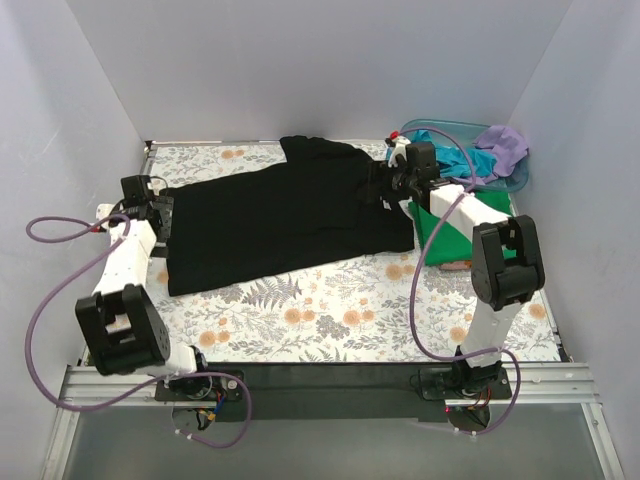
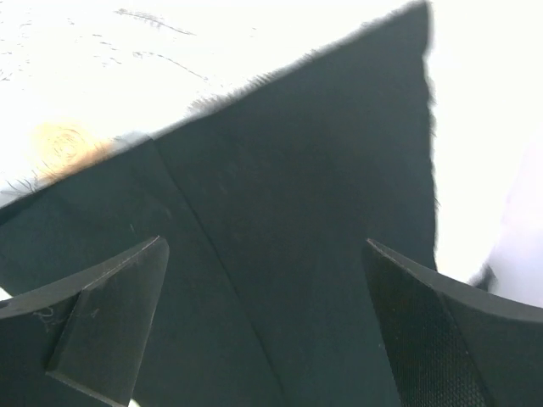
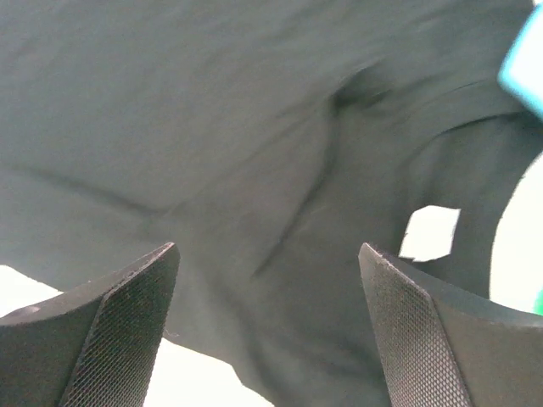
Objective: Fold and stack the t-shirts
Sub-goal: Fold the tshirt
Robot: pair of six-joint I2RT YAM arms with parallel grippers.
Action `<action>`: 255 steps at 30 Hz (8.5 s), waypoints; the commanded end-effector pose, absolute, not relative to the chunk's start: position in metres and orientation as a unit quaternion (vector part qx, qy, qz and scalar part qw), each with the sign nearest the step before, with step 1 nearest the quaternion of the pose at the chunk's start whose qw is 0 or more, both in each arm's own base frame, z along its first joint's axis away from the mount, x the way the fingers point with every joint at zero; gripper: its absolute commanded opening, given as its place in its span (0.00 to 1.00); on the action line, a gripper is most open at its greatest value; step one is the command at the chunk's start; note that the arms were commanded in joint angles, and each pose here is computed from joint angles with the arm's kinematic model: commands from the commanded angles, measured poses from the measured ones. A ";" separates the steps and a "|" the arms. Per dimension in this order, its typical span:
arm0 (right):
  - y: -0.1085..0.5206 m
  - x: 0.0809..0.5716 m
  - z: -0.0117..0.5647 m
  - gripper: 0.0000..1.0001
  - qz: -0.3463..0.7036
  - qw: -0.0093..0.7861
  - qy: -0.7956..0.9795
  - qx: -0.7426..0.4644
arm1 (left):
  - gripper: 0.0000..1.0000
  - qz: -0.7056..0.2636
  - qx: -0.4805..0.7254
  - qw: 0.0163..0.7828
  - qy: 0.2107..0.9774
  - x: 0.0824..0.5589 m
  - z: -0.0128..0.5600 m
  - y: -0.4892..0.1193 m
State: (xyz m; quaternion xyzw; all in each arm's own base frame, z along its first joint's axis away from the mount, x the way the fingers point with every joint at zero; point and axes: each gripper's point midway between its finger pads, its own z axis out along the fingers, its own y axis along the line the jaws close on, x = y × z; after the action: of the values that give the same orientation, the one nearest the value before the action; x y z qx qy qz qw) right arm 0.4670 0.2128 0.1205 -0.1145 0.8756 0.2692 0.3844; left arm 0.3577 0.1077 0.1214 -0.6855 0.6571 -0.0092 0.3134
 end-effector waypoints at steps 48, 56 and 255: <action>0.335 0.521 0.104 0.12 0.403 0.358 0.837 -0.091 | 0.98 -0.107 -0.566 0.258 0.776 0.271 0.046 0.034; 0.327 0.506 0.142 0.98 0.398 0.384 0.825 -0.112 | 0.98 -0.126 -0.557 0.259 0.779 0.274 0.052 0.028; 0.183 0.300 0.138 0.01 0.201 0.485 0.821 -0.227 | 0.00 0.035 -0.617 0.312 0.721 0.308 0.103 0.109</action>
State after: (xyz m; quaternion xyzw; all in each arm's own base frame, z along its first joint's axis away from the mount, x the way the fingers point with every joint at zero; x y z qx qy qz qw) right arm 0.3118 0.1807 0.1388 -0.2307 0.8194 0.1808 0.4927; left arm 0.3219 0.0989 0.0939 -0.5906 0.7486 0.0177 0.3006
